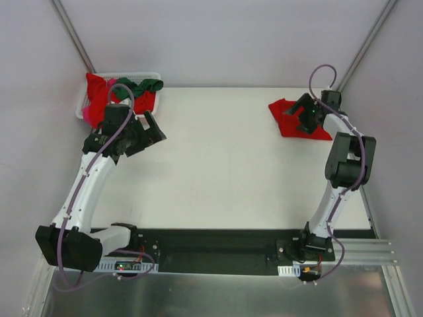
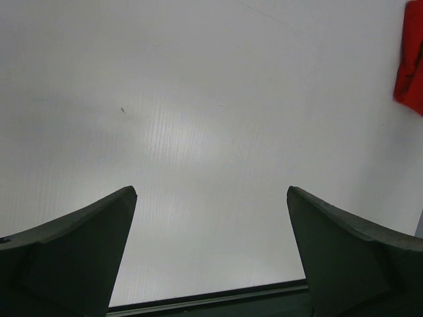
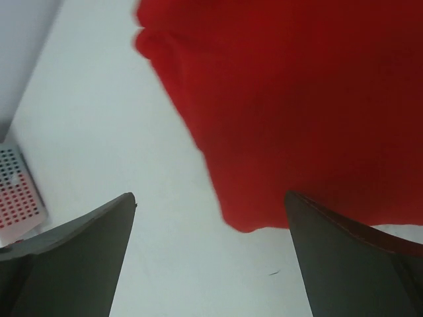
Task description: Fold and stack the t-shirts
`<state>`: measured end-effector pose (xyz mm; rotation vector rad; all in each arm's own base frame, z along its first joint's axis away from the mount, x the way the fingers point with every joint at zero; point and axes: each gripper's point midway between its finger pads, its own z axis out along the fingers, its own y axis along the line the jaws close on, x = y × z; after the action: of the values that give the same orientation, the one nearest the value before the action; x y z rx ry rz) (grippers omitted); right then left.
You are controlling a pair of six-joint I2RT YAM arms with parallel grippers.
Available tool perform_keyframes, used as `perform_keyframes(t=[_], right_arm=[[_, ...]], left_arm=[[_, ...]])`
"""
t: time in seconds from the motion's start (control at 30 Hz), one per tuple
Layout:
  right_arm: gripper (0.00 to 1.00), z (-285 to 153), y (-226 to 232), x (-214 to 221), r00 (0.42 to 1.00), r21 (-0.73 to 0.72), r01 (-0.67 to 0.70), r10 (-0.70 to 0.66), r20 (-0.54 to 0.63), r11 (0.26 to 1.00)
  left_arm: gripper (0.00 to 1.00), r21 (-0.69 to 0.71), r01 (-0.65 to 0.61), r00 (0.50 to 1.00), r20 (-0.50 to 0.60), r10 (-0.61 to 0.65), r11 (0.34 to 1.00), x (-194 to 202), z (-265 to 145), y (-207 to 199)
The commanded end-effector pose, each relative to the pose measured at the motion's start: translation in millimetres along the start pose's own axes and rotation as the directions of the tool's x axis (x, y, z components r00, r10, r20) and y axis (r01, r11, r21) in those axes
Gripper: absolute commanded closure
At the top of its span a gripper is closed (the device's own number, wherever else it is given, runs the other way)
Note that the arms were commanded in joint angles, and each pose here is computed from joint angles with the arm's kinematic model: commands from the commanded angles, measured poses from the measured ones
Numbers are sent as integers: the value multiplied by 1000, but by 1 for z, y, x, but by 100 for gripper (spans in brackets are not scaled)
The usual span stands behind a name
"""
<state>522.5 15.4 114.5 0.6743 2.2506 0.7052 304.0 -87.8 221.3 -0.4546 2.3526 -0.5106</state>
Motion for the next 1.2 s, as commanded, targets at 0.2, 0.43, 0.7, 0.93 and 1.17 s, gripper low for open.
perform_keyframes(t=[0.2, 0.43, 0.7, 0.93, 1.17], right_arm=[[0, 46, -60, -5, 985, 234, -168, 174, -8, 958], [0, 72, -87, -41, 985, 289, -167, 175, 0, 943], [0, 65, -93, -67, 995, 252, -97, 103, -9, 963], [0, -56, 62, -117, 936, -71, 305, -285, 207, 950], [0, -208, 149, -80, 882, -209, 383, -289, 371, 900]], left_arm=[[1, -53, 55, 991, 125, -48, 997, -8, -22, 15], [1, -76, 86, 986, 149, -73, 993, -19, -21, 15], [1, -86, 95, 987, 135, -83, 992, -26, -13, 12], [1, -57, -25, 986, 162, 34, 998, -47, -23, -3], [1, -82, -12, 985, 170, 26, 997, -59, -17, -3]])
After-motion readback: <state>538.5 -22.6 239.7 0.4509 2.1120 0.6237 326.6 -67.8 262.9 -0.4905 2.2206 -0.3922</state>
